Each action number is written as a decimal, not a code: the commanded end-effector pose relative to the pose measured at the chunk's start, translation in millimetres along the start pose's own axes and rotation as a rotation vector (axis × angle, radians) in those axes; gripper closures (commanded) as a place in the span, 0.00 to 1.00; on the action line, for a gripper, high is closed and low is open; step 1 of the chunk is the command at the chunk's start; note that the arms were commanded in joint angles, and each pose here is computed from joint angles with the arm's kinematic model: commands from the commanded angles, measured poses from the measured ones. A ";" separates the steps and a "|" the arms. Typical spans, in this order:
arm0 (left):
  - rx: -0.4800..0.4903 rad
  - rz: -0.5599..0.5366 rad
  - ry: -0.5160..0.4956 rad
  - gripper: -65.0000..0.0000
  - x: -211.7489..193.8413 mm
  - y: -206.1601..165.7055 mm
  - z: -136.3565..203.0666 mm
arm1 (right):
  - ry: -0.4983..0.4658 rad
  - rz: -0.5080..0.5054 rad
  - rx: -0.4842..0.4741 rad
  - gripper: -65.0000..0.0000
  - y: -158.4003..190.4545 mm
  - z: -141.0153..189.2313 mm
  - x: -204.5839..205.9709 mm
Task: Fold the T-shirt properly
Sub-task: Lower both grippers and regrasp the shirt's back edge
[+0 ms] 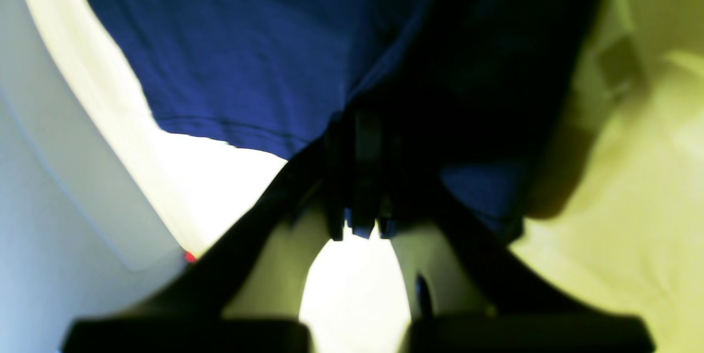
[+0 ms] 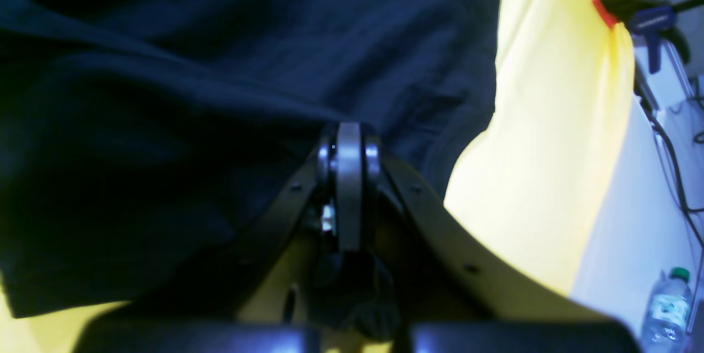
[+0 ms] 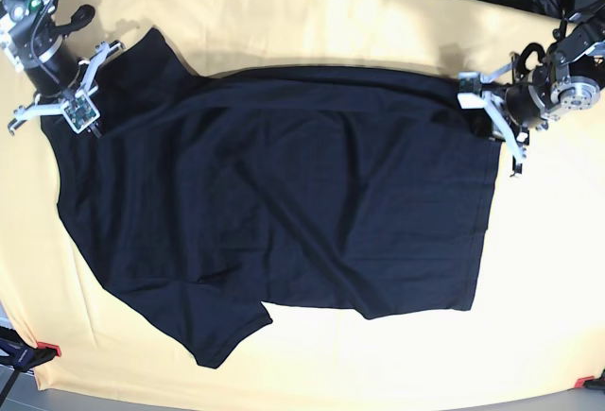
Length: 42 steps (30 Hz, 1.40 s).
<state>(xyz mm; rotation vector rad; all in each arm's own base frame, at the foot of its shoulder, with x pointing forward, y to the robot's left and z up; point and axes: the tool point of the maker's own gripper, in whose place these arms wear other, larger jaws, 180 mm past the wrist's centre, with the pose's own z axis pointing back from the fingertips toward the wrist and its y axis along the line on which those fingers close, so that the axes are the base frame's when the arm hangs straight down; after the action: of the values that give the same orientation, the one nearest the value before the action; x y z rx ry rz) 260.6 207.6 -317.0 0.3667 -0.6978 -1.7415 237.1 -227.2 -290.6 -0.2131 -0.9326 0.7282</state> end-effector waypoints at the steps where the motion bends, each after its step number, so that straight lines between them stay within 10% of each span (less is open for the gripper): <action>1: 0.078 -0.012 0.029 1.00 -9.7 23.6 5.6 | -0.036 0.012 -0.038 1.00 -14.3 -0.9 9.4; 42: 0.354 0.241 -0.037 1.00 -29.2 104.4 -36.0 | -0.104 -0.073 -0.064 1.00 -44.9 -64.3 33.4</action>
<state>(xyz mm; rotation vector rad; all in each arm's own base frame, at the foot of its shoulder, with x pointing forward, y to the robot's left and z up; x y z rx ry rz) 360.2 207.3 -301.6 0.4313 -0.9857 -1.4025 314.6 -226.7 -301.0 -0.1725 -1.0141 0.6370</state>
